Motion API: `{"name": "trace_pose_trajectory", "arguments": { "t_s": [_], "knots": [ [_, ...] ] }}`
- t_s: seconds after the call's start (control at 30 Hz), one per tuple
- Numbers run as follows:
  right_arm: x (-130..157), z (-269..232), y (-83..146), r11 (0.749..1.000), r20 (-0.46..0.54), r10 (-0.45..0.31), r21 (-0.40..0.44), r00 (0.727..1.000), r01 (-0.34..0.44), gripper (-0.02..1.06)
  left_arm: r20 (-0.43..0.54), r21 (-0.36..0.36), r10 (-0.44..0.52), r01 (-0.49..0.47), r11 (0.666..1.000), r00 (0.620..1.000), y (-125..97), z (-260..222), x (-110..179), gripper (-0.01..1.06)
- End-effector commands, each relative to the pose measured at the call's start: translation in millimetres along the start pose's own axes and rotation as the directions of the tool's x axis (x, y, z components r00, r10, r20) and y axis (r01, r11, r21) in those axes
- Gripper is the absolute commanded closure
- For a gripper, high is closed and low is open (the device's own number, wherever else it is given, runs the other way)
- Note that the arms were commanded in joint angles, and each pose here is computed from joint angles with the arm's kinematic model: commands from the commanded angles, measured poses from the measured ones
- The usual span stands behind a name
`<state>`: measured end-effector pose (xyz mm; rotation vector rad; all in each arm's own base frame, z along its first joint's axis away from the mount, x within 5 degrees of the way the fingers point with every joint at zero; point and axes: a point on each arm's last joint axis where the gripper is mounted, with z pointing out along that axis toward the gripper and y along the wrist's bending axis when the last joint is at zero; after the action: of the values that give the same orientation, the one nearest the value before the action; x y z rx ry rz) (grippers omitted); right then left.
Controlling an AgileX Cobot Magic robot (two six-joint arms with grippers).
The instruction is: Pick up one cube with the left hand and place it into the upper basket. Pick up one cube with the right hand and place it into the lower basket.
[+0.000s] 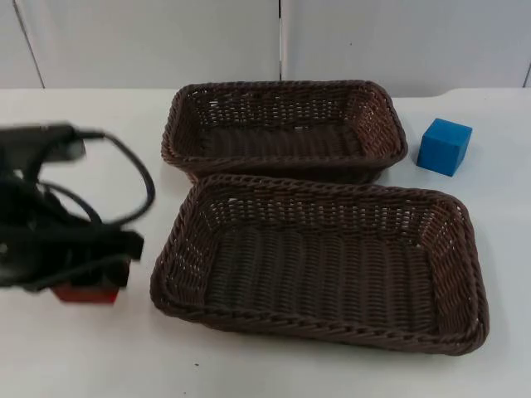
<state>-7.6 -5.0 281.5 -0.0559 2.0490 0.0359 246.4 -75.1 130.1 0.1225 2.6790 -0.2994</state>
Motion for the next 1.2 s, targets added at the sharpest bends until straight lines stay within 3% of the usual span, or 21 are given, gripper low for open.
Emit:
{"name": "trace_pose_trajectory", "arguments": {
  "t_s": [0.0,0.2,0.33,0.47,1.17],
  "knots": [
    [0,1,0,1.000,0.006,0.002,0.000,1.000,-0.002,-0.01,0.053,0.026,0.009,-0.011,1.000,0.999,-5,-17,-5,1.05],
    [0,1,0,1.000,0.006,0.002,0.000,1.000,-0.002,-0.01,0.200,0.070,0.027,-0.041,0.997,0.979,-14,-60,-14,1.05],
    [0,1,0,1.000,0.006,0.002,0.000,1.000,-0.002,-0.01,0.330,0.085,0.050,-0.082,0.993,0.943,-19,-95,-18,1.05],
    [0,1,0,1.000,0.006,0.000,0.000,1.000,0.000,-0.01,0.390,0.082,0.070,-0.110,0.991,0.918,-21,-111,-18,1.05],
    [0,1,0,1.000,0.006,0.000,0.000,1.000,0.000,-0.01,0.413,0.073,0.074,-0.114,0.991,0.908,-20,-115,-19,1.05]
  ]
}}
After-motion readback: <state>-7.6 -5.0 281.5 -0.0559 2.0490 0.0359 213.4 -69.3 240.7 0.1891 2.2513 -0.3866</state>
